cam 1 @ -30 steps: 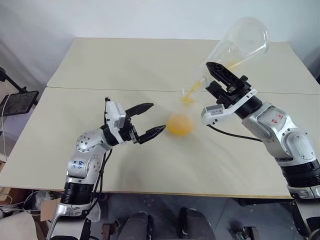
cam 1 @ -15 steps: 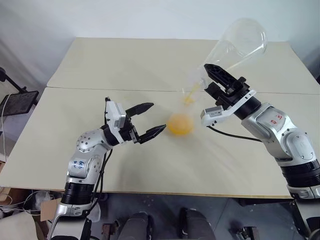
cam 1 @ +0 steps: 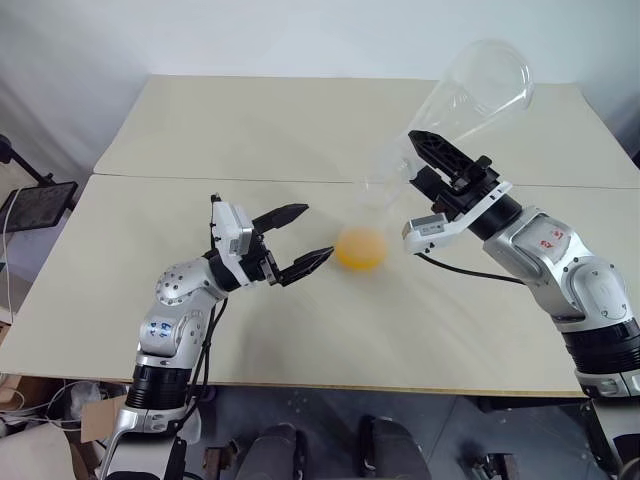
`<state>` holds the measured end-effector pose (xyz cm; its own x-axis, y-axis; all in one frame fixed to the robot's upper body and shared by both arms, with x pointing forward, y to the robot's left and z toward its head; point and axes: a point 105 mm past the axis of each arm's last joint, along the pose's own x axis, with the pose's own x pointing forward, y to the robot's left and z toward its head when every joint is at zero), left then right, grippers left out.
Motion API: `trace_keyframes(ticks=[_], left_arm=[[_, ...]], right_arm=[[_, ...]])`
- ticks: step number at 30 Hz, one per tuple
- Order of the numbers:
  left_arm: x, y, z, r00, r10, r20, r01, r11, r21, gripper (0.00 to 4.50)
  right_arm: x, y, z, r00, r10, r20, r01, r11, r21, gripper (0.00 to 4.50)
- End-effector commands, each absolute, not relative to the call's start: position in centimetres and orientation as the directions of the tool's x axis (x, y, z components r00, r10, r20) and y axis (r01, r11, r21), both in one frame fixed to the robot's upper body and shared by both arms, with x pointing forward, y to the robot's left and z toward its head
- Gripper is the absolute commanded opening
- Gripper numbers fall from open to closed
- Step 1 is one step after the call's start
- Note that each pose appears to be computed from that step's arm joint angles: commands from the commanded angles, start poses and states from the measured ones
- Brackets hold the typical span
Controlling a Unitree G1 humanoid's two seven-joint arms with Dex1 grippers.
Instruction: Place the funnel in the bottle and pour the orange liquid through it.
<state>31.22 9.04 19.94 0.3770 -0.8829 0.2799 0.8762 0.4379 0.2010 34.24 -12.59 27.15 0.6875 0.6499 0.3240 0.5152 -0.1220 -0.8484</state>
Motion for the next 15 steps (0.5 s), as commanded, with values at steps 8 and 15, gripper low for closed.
trace_keyframes(ticks=[8,15], left_arm=[[30.7,9.2,21.5,0.343,-0.885,0.315,0.867,0.427,0.256,4.5],[30.8,9.2,21.6,0.33,-0.893,0.305,0.872,0.412,0.264,4.5]], right_arm=[[32.8,-11.9,28.6,0.642,0.65,0.406,0.407,0.16,-0.899,2.46],[32.4,-14.4,31.1,0.685,0.498,0.532,0.312,0.459,-0.832,2.46]])
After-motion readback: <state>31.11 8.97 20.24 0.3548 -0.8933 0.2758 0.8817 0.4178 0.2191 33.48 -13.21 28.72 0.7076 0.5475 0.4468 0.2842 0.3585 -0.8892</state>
